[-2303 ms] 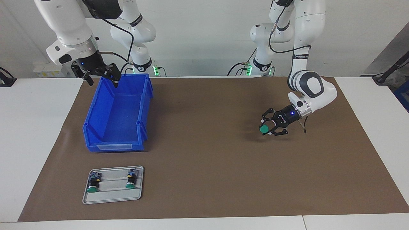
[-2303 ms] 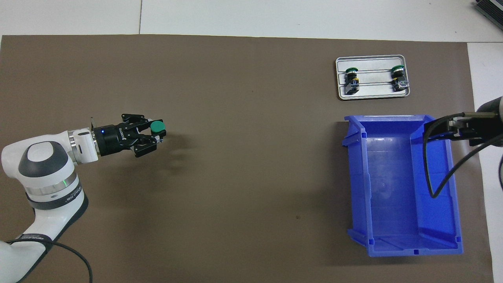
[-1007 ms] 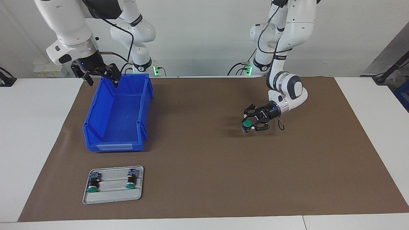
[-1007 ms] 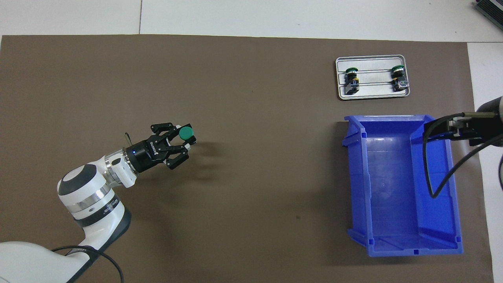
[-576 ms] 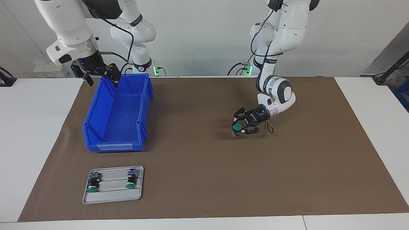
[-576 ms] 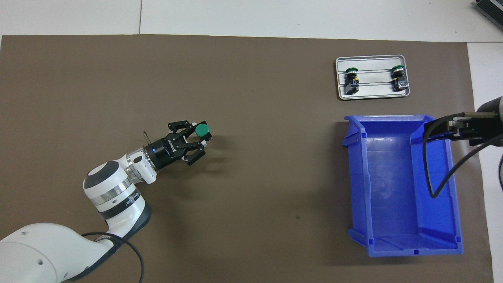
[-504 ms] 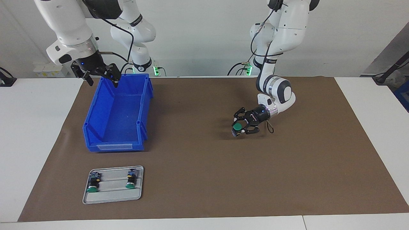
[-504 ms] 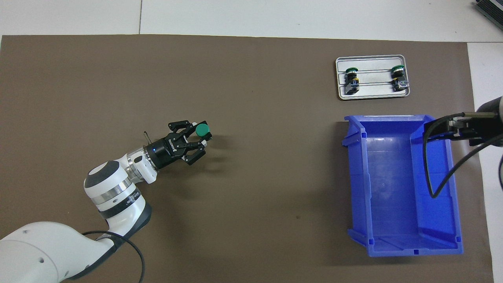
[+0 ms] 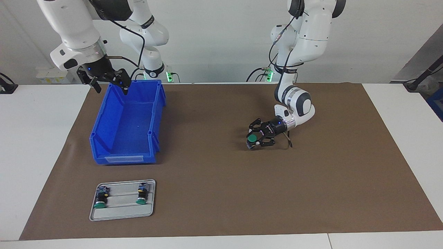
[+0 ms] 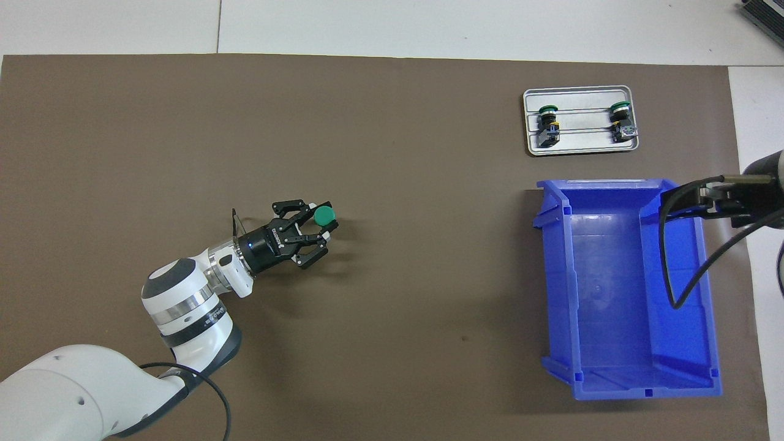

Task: Place and press button with both arms
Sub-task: 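Move the button farther out and lower it onto the table with the left gripper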

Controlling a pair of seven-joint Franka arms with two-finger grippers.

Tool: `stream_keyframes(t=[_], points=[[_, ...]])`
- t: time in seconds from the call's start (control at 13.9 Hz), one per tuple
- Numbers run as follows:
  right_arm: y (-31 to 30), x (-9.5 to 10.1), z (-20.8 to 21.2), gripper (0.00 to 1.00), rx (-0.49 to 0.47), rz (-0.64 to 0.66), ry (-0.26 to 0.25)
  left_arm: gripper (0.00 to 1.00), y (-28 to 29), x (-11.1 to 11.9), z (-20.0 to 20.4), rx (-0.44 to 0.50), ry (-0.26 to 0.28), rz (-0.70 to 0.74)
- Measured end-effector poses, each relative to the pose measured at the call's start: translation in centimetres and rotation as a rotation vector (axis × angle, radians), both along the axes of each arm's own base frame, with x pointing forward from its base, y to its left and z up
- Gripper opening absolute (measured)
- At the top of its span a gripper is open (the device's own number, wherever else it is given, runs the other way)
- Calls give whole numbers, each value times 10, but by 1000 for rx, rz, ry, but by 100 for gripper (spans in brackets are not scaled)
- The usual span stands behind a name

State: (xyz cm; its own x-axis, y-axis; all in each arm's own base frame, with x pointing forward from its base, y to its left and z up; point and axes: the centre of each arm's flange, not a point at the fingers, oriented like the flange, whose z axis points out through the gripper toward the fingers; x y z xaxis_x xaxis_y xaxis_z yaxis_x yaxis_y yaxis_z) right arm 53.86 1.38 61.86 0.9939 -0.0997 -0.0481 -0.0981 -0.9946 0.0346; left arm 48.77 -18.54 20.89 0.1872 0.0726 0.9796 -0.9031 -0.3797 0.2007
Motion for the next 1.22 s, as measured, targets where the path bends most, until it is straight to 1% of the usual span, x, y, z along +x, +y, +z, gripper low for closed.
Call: stream_keyframes(t=[0.22, 0.58, 1.22], points=[[0, 0, 0, 100, 0, 0, 0, 40, 1, -4, -3, -5, -1, -5], [0, 0, 0, 100, 0, 0, 0, 40, 4, -9, -15, 30, -12, -12], [0, 0, 0, 100, 0, 0, 0, 40, 5, -10, -18, 37, -13, -11]])
